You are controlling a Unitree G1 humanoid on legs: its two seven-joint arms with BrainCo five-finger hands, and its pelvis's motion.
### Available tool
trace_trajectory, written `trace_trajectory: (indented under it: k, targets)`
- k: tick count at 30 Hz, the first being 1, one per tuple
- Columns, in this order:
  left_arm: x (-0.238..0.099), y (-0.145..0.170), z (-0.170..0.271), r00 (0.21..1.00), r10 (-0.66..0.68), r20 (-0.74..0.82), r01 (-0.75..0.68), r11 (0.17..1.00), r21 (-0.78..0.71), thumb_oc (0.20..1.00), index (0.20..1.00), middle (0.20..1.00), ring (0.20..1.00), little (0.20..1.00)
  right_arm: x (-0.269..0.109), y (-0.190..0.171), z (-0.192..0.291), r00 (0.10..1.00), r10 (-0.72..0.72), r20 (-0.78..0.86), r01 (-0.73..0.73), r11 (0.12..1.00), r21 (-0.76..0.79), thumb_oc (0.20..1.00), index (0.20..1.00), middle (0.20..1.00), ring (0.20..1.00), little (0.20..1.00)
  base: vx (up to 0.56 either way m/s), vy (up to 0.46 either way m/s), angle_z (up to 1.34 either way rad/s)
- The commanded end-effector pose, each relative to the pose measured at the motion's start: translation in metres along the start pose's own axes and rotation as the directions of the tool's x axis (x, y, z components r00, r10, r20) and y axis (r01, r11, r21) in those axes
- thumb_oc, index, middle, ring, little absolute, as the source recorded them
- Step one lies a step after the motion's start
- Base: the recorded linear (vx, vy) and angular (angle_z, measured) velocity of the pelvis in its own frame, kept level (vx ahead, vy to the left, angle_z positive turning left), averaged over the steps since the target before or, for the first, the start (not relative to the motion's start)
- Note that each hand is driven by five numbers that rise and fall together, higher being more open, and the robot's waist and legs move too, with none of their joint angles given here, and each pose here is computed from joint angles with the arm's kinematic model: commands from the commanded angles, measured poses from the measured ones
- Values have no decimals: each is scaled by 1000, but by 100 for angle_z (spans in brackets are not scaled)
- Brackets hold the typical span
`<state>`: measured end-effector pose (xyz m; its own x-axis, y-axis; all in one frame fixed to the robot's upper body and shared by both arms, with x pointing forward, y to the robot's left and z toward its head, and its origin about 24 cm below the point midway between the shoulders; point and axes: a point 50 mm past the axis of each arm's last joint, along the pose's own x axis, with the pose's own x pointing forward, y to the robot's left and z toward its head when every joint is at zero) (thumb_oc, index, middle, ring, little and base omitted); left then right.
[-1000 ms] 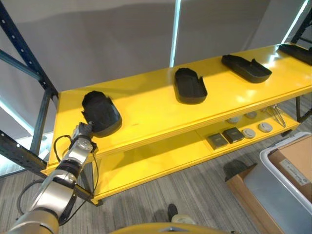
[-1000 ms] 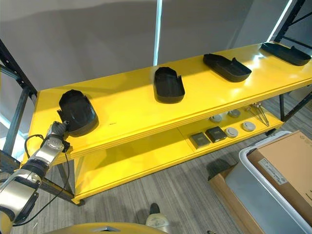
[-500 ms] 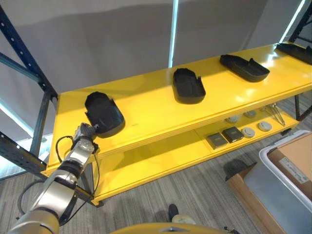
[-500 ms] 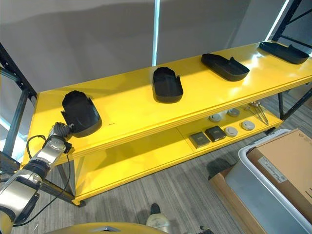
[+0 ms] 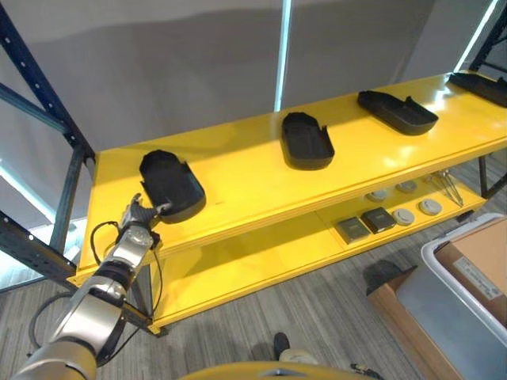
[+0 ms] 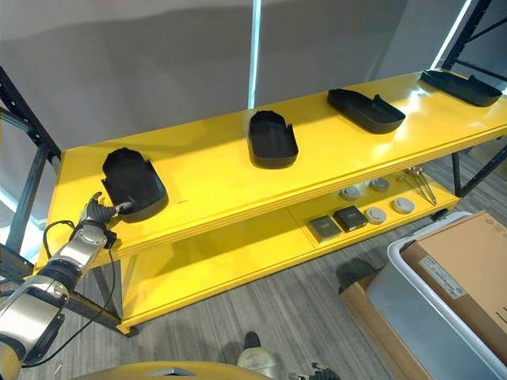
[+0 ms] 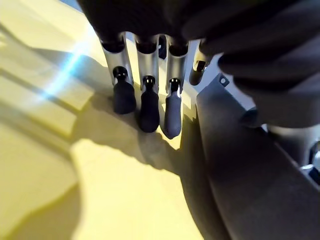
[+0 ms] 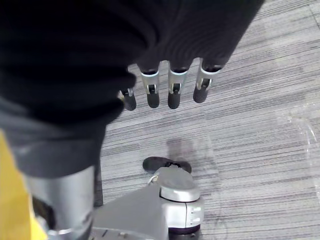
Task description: Move parts from the plastic box to the shelf.
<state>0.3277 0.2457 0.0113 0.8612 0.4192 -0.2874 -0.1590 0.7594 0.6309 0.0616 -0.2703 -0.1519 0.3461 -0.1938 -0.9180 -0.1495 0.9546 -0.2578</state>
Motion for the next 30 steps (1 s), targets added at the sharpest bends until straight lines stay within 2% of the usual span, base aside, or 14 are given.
trace_trajectory:
  k: [1,7,18,19,23,26,30]
  targets:
    - [5,18,50,984,73,162,-50,988,-144,1000,1000,1000,1000,1000,0,1,0,1000,10,15,-11,1000,13,1000,1000,1000,1000,1000,0,0,0]
    - [-11,22,61,959,65,275,2,972,-233,1000,1000,1000,1000,1000,-1,4,-2,1000,-3,23,2,999,48,1000,1000,1000,1000,1000,-28,3,9]
    - [-24,25,69,928,29,371,73,964,-257,1000,1000,1000,1000,1000,0,10,5,999,-7,32,5,997,71,1000,1000,1000,1000,1000,-22,-1,10]
    - [-87,25,133,705,111,701,343,811,-474,1000,1000,1000,1000,1000,-1,5,47,973,-27,229,-38,961,275,1000,1000,1000,1000,1000,0,0,0]
    - [-96,15,133,683,92,725,380,802,-460,1000,1000,1000,1000,1000,0,2,51,974,-39,223,-25,962,274,1000,1000,1000,1000,1000,59,-106,4]
    - [-100,21,132,653,118,748,392,793,-466,1000,1000,1000,1000,1000,0,0,44,982,-33,185,-13,970,243,1000,1000,1000,1000,1000,50,-105,-17]
    - [-113,29,135,563,64,824,505,763,-404,1000,1000,1000,1000,1000,-1,0,27,989,-47,141,14,973,232,1000,1000,1000,1000,1000,35,-79,3]
